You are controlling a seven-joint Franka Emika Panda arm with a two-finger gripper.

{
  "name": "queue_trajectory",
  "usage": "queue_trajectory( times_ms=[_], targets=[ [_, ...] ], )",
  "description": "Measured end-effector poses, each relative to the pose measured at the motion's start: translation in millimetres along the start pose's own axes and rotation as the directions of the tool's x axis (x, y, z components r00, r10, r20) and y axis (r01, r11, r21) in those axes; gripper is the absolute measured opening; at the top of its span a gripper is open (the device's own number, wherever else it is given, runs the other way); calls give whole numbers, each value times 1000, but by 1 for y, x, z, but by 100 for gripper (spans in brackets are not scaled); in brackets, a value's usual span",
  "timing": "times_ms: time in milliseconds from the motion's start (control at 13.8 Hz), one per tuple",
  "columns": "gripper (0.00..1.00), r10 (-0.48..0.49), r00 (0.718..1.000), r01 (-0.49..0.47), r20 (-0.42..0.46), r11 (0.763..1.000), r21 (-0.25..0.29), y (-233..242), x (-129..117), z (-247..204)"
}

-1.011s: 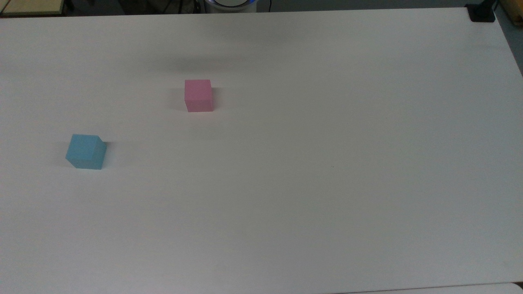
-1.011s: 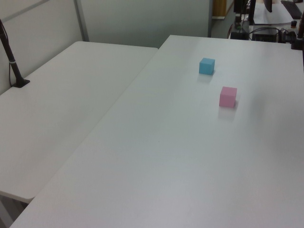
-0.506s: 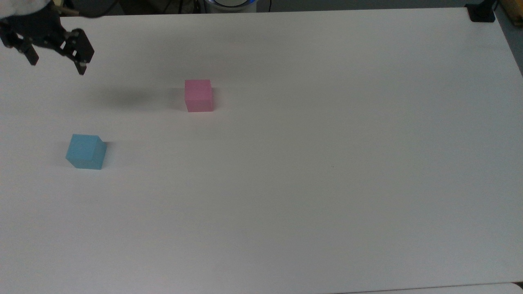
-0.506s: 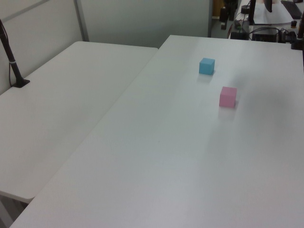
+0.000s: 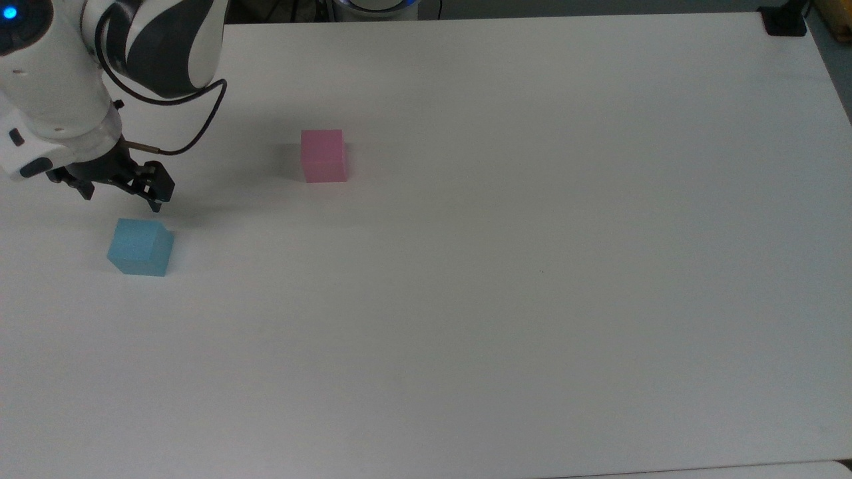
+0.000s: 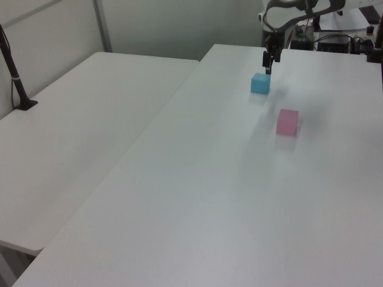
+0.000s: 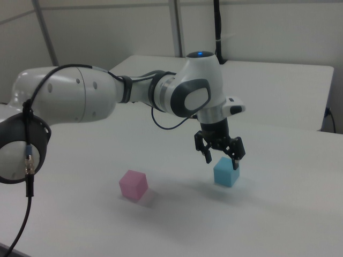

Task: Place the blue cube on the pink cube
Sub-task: 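Move the open gripper over the light-blue cube and lower it, then close the gripper on the light-blue cube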

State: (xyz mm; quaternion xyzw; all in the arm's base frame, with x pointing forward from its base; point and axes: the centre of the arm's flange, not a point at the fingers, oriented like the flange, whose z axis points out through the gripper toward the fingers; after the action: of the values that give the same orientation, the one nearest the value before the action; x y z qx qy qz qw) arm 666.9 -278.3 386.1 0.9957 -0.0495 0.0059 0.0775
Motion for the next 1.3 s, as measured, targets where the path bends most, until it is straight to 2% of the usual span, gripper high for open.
queue_trajectory(
  times_ms=[433,939,1011,1155,1300],
  targets=[
    [100,-28,1000,28,-7,1000,3,-18,12,39],
    [100,-34,996,32,-88,999,-19,-20,25,57],
    [96,-29,995,28,-94,1000,-13,-21,25,59],
    [63,-4,995,6,-102,1000,14,-19,25,59],
    [61,-1,995,2,-104,1000,14,-17,25,58]
  ],
)
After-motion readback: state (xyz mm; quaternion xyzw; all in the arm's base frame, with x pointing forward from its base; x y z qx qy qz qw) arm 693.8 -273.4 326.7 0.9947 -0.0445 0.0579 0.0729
